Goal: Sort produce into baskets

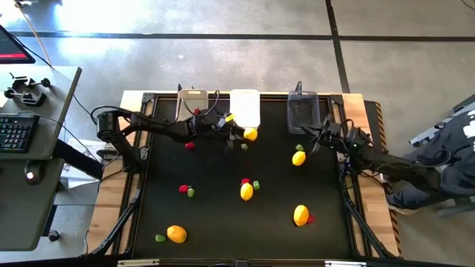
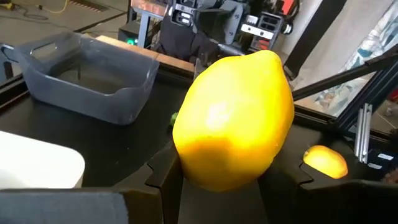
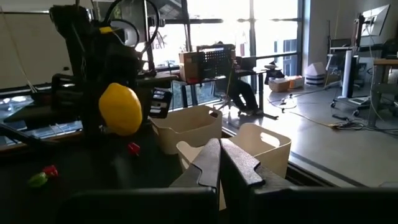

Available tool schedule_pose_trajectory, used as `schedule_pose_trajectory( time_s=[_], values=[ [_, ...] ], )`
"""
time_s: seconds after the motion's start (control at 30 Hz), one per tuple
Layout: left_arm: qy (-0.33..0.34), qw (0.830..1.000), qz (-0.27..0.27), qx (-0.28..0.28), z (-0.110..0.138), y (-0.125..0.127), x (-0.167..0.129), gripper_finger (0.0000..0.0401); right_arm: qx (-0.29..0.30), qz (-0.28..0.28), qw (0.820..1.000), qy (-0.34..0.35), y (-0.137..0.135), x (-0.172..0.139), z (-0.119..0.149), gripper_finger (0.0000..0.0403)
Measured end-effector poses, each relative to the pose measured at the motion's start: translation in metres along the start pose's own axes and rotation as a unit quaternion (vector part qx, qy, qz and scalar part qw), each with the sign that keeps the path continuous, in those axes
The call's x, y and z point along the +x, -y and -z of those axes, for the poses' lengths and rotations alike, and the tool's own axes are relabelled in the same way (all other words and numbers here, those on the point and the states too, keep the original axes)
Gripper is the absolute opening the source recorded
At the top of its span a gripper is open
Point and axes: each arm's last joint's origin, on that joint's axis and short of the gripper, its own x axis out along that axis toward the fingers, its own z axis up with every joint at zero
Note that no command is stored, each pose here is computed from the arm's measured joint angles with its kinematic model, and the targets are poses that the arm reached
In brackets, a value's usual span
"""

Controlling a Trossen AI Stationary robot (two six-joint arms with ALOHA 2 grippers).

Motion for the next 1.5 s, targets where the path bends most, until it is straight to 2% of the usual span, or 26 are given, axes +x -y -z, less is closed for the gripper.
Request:
schedule_pose_trajectory(
  time_s=[0.23, 0.6, 0.83, 1.0, 1.17, 1.5],
  values=[
    [0.001, 1.000, -0.004, 0.002, -0.001, -0.003, -0.001, 0.0140, 0.002, -0.003, 1.000, -0.008, 0.000, 0.009, 0.002, 0.0017],
    [0.001, 1.000, -0.003, 0.009, -0.001, -0.003, -0.001, 0.0140, 0.013, -0.032, 0.999, -0.010, -0.003, 0.022, 0.005, 0.0146],
    [0.001, 1.000, -0.003, 0.010, -0.001, -0.003, -0.001, 0.0140, 0.004, -0.080, 0.997, -0.009, -0.012, 0.029, 0.000, 0.0196],
    [0.000, 1.000, -0.004, 0.012, -0.001, -0.003, -0.001, 0.0138, -0.021, -0.106, 0.994, -0.013, -0.023, 0.042, -0.013, 0.0219],
    [-0.002, 1.000, -0.001, 0.018, 0.000, -0.003, -0.001, 0.0138, -0.056, -0.092, 0.993, -0.040, -0.030, 0.062, -0.021, 0.0233],
    [-0.007, 1.000, 0.019, 0.017, 0.000, -0.002, -0.001, 0.0138, -0.054, -0.119, 0.989, -0.072, -0.041, 0.101, -0.030, 0.0237]
  ],
)
